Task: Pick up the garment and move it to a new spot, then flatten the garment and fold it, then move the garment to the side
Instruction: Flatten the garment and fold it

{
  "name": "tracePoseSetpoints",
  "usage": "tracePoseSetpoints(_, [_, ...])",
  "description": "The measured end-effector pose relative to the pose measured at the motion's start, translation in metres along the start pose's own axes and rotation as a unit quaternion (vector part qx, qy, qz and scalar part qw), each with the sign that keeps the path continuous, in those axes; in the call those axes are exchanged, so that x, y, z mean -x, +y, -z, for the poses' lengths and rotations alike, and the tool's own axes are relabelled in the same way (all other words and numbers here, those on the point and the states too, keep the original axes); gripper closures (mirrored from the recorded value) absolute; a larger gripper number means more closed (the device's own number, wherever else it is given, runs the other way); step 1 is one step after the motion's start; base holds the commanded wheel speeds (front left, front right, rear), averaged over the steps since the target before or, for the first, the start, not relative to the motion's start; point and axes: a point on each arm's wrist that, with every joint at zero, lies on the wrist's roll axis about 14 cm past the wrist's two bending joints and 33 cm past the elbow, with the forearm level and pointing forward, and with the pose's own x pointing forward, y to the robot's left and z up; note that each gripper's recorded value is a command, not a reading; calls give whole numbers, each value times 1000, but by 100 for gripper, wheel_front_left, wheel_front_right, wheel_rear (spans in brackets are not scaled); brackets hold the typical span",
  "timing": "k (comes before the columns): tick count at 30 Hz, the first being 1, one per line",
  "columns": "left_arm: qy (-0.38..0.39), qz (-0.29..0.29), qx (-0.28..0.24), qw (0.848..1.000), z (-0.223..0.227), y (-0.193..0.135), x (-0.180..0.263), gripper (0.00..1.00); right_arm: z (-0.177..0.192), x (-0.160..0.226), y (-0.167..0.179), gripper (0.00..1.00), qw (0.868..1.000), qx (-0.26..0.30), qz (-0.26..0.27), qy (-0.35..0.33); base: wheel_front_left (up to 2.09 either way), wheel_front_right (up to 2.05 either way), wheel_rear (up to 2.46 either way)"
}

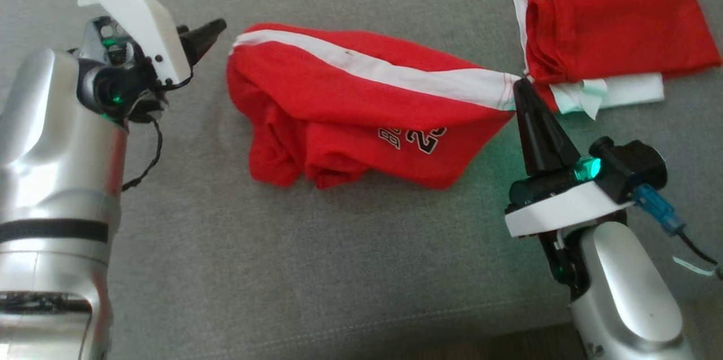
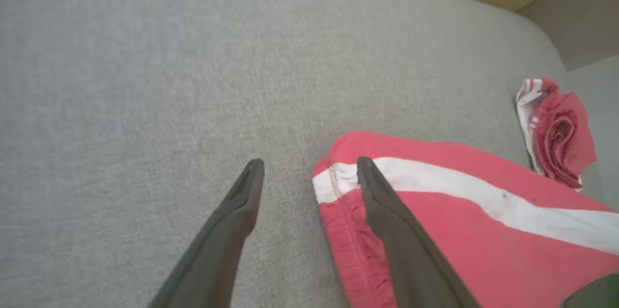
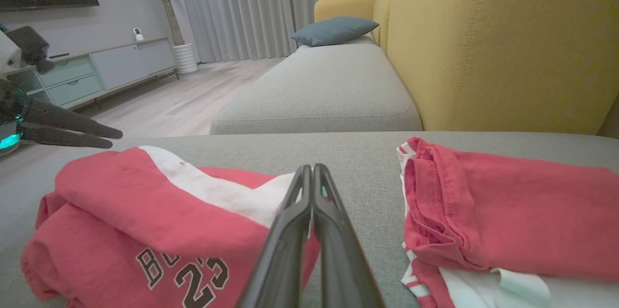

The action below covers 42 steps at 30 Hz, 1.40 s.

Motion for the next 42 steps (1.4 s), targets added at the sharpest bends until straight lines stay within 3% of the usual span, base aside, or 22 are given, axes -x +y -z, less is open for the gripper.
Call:
tracePoseSetpoints(9, [100,18,34,994,33,-2,-28,0,11,-3,-11,100,1000,7,12,11,0,0,0])
tracePoseSetpoints(22, [127,67,70,987,33,-21,-26,0,16,-1,-14,100,1000,10,16,16,0,0,0])
tracePoseSetpoints(32, [146,90,68,983,34,-32,-22,0,19,-1,-15,100,1000,10,16,21,0,0,0])
tracePoseSetpoints(33, [151,91,68,982,35,-32,-22,31,19,-1,-15,100,1000,11,17,22,0,0,0])
tracePoseSetpoints(34, [153,93,69,981,36,-33,-22,79,19,-1,-15,100,1000,12,17,22,0,0,0])
tracePoseSetpoints(35, [152,93,67,982,36,-33,-21,100,19,-1,-16,100,1000,13,18,22,0,0,0])
tracePoseSetpoints(42, [114,92,53,988,21,-35,-14,100,16,-2,-17,100,1000,13,20,17,0,0,0])
